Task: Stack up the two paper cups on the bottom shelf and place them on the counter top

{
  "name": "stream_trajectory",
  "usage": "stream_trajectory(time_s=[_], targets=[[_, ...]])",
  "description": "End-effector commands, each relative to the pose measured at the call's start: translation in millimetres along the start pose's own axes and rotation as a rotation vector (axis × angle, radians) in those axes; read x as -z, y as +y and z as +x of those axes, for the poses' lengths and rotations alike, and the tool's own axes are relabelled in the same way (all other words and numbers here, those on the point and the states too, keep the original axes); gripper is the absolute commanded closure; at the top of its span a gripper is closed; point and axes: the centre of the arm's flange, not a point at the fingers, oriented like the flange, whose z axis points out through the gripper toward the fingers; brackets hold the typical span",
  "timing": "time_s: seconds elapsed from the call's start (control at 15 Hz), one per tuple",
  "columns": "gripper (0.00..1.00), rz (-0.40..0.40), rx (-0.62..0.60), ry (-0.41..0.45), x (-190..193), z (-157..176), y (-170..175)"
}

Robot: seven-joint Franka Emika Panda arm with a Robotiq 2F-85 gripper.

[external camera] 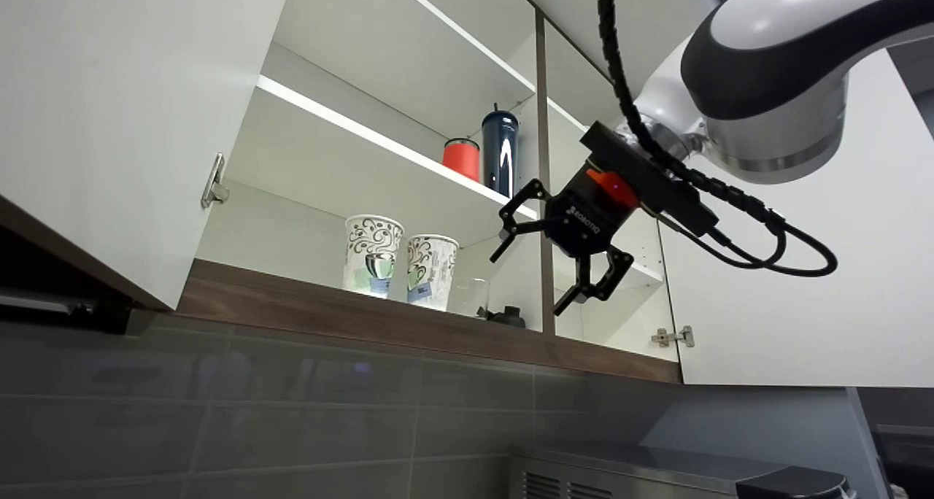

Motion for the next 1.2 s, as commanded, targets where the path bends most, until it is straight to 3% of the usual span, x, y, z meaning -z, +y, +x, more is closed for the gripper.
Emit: stream_trajectory(time_s=[0.0,0.2,0.27,0.6,1.13], targets=[[0.00,-0.001,-0.004,-0.001,-2,3,0],[0.00,0.000,-0.008,0.001,-2,5,-1],[0.00,-0.040,-0.069,0.011,-4,15,-11],[0.00,0.040,-0.190,0.029,-7,61,-58],[0.00,0.149,-0.164,0.096,-22,110,-98]])
